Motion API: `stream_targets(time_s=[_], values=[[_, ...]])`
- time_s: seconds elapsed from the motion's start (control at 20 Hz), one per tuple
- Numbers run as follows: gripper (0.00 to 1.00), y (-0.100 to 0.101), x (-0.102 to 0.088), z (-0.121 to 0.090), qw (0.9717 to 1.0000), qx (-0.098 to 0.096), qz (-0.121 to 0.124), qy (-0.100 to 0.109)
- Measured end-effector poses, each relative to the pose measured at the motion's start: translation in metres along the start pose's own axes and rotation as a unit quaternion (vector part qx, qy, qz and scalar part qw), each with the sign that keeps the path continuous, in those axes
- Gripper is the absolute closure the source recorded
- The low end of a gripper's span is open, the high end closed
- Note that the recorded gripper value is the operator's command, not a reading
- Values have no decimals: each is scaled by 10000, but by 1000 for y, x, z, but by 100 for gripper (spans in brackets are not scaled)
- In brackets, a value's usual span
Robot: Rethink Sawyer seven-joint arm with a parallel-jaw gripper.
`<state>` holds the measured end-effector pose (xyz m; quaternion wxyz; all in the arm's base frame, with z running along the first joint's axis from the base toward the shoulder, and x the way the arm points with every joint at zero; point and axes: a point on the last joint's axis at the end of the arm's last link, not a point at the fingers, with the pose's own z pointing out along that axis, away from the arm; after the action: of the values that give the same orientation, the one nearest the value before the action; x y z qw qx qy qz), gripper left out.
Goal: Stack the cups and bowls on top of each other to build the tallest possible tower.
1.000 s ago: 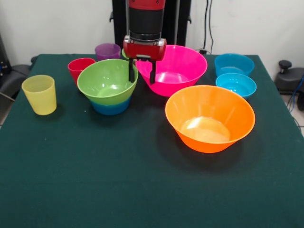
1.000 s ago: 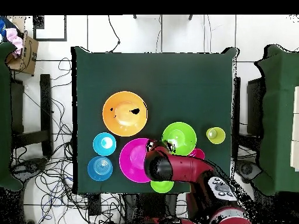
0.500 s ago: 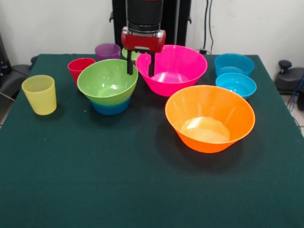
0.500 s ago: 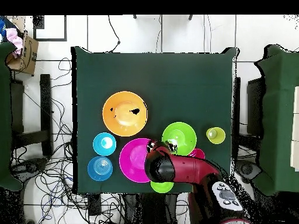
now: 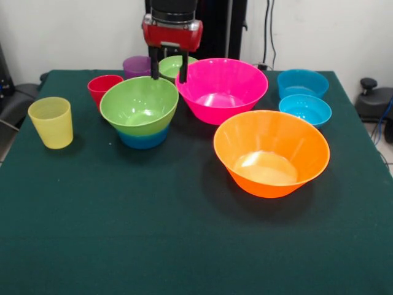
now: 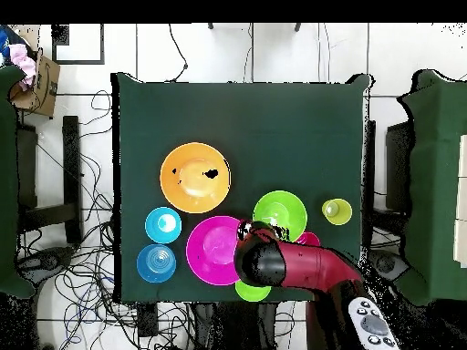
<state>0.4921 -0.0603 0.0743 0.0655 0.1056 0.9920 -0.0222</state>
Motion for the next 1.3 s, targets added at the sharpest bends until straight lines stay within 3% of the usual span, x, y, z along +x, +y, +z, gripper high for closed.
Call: stream_targets(time_s=[0.45, 0.65, 1.05, 1.3], values=[[0, 6, -8, -49, 9999, 113, -38, -99], [0, 22, -13, -65, 9997, 102, -81, -226], [0, 65, -9, -71, 9989, 11, -390, -267], [0, 92, 4, -58, 9981, -56, -601, -92]])
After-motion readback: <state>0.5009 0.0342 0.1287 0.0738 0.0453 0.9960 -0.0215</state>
